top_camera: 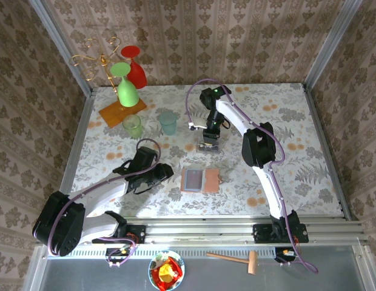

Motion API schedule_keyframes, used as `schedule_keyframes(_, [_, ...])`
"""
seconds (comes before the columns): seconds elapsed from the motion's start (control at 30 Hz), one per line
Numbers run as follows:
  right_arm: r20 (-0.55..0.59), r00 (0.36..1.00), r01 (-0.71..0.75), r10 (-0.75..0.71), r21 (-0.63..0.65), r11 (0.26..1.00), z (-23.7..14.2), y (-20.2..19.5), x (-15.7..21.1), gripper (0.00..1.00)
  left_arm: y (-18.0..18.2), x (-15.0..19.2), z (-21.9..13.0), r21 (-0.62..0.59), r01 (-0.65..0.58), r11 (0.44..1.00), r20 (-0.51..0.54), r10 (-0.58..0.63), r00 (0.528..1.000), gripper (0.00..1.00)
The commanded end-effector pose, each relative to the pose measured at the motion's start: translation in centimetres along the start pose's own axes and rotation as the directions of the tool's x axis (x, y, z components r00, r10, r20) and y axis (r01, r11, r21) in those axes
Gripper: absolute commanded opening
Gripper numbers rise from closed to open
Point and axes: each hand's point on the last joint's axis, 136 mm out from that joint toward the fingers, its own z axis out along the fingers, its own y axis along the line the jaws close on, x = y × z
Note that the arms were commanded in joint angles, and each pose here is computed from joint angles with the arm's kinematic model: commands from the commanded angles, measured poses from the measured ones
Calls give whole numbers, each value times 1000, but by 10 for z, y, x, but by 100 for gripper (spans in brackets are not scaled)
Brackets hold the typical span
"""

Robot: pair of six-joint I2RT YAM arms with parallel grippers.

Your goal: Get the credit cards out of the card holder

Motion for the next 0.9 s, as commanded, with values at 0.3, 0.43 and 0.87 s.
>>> schedule_keyframes(0.3, [156,986,-68,54,82,994,-53,12,-30,34,-1,0,2,11,-13,1000,-11,13,1000,35])
schedule_keyframes(0.43, [203,973,-132,106,122,984,-64,16,-34,34,-4,0,6,30,-14,999,-22,14,1000,35])
schedule_keyframes(0.87, [538,753,-489,379,72,869,-84,45,-50,35,-19,12,25,66,-44,997,-95,50,994,38])
